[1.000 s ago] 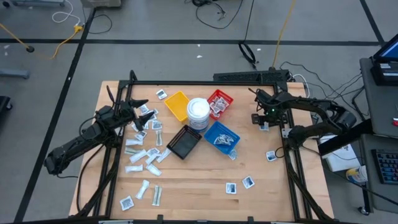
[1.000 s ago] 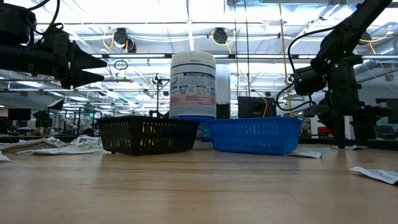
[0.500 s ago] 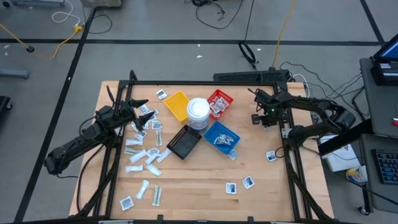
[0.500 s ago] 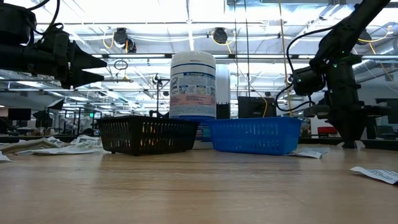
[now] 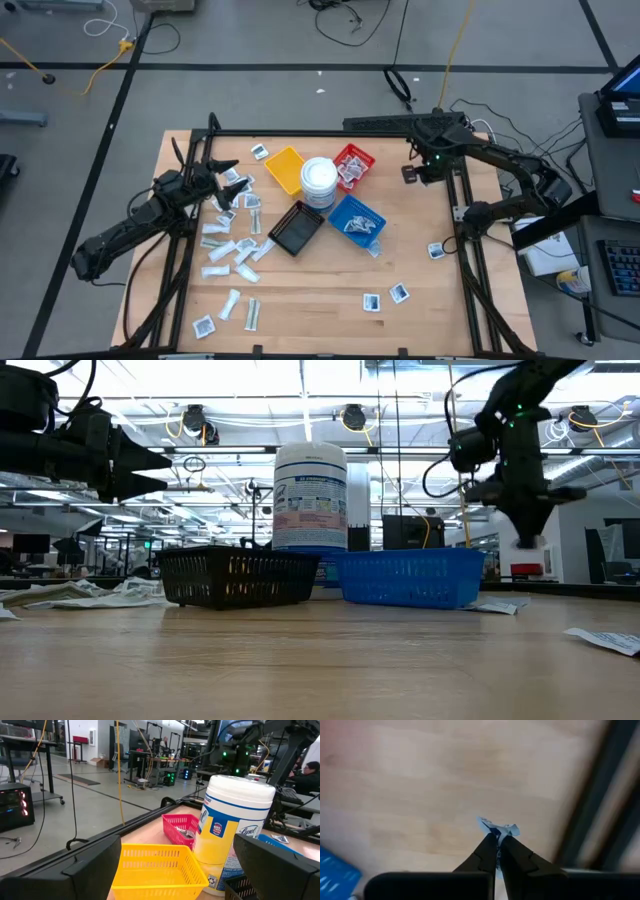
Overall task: Pick & Place First Aid Supplies
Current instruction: Put the alcohol pad into the blue bin
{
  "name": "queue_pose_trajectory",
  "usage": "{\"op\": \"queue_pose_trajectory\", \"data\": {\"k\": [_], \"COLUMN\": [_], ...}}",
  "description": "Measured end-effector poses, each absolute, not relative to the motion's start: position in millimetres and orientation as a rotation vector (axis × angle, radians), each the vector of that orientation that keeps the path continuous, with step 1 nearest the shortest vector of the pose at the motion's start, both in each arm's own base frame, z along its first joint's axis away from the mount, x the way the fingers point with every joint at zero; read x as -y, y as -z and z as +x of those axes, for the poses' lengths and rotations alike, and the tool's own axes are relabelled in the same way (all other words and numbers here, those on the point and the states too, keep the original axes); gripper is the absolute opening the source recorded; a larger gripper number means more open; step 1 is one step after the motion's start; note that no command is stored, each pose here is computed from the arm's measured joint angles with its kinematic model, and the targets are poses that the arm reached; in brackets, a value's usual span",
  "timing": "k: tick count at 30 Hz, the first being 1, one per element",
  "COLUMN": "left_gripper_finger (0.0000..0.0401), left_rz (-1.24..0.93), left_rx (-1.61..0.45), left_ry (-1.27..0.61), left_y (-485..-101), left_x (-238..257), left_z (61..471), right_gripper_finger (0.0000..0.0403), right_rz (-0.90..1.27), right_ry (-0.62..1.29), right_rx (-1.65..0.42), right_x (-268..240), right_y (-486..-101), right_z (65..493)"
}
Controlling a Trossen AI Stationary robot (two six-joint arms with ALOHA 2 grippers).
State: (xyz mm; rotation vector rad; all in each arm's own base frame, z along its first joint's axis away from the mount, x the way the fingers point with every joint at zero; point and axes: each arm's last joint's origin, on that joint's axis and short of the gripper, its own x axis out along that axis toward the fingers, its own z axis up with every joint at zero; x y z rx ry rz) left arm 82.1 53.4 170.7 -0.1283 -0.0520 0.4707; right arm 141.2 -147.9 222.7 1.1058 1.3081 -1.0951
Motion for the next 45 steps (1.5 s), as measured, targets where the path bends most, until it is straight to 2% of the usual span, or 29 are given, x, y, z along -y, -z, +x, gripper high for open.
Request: {"op": "queue_pose_trajectory", "data": {"k": [6,12,26,33,45], "left_gripper_finger": [0.0392,0.0392,0.0392,0.0392,0.0392], "left_rz": [-0.128,-0.128,-0.128,-0.128,-0.128], "left_rx": [0.052,0.052,0.052,0.052,0.052], "left_ry": [-0.471,-0.471,-0.471,-0.471,-0.471], "left_y": [-170.6,-170.7,-170.7,-170.7,-170.7], "left_x": [-53.5,-53.5,-53.5,-53.5,-53.5], "left_z": [82.1,82.1,82.0,82.1,82.0], "right_gripper_finger": [0.0003,0.0004,0.0004,0.0004,0.0004], "right_rz": [1.067,1.045,0.776,0.681,0.52], "right_ry": [1.199,1.165,0.799,0.675,0.479], "right_rx": [-1.344,-1.342,-1.498,-1.532,-1.522], "right_x": [148.6,144.5,73.7,27.7,13.4], "right_y": [-245.7,-243.9,-223.5,-220.2,-234.1], "right_z": [138.0,150.3,217.9,232.9,305.4]}}
